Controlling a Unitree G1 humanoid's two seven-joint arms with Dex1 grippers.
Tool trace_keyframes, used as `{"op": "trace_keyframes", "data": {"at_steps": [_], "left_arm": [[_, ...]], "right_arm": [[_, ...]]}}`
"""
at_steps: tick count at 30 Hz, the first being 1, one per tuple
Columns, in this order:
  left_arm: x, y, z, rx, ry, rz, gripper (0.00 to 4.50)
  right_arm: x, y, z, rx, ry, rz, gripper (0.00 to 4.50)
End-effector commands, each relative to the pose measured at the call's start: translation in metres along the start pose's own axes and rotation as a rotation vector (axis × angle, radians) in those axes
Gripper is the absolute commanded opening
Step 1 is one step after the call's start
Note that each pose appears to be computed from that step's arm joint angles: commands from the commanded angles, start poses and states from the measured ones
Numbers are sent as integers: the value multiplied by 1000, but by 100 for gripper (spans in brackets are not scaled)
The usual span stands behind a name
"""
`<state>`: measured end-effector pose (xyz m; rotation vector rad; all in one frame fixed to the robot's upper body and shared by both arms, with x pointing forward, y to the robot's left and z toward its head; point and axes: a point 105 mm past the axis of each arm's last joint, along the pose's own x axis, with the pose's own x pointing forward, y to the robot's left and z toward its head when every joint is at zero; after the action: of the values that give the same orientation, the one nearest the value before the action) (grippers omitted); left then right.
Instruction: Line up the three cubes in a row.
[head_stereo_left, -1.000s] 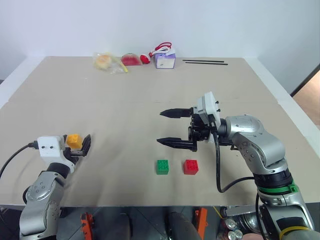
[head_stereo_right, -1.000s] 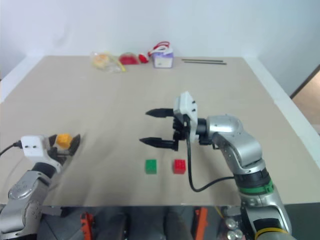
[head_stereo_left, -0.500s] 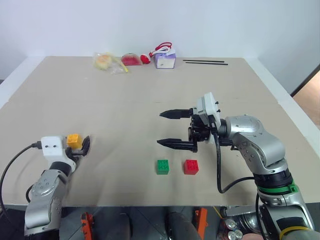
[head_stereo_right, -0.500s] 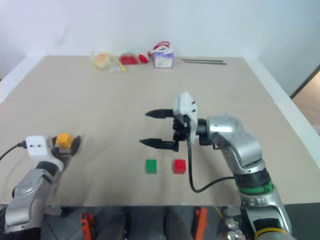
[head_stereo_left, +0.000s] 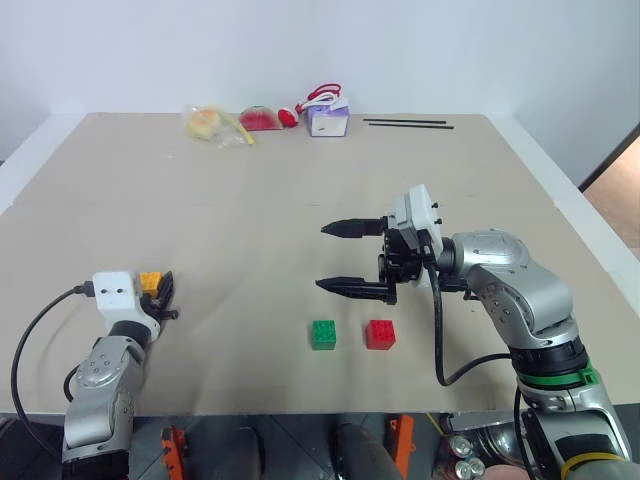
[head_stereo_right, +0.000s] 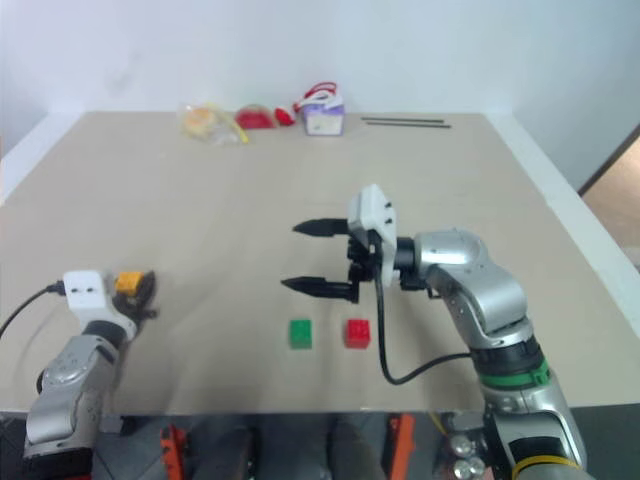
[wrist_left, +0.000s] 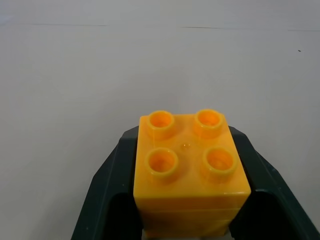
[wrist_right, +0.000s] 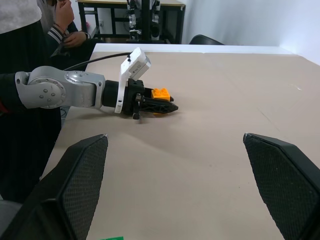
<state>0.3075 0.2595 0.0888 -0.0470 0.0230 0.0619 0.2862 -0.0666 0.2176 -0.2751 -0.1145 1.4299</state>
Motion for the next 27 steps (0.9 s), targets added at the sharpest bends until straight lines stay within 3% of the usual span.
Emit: {"op": "trace_keyframes", "data": {"at_steps": [1, 6, 11, 22, 27], "left_arm": [[3, -35, 23, -5, -57, -226, 139], [-30, -121, 35, 113, -26, -888, 139], [-60, -140, 20, 282, 72, -1311, 139], [-49, -137, 21, 361, 87, -1561, 139], [-58, -129, 3, 389, 139, -1611, 139]], "right_arm": [[-13, -4, 16, -45, -19, -32, 450], [-43, 2, 23, -29, 14, -63, 450], [-56, 19, 16, -2, 84, -57, 450], [-64, 31, 18, -16, 110, -150, 450], [-68, 43, 11, 25, 149, -135, 450]]}}
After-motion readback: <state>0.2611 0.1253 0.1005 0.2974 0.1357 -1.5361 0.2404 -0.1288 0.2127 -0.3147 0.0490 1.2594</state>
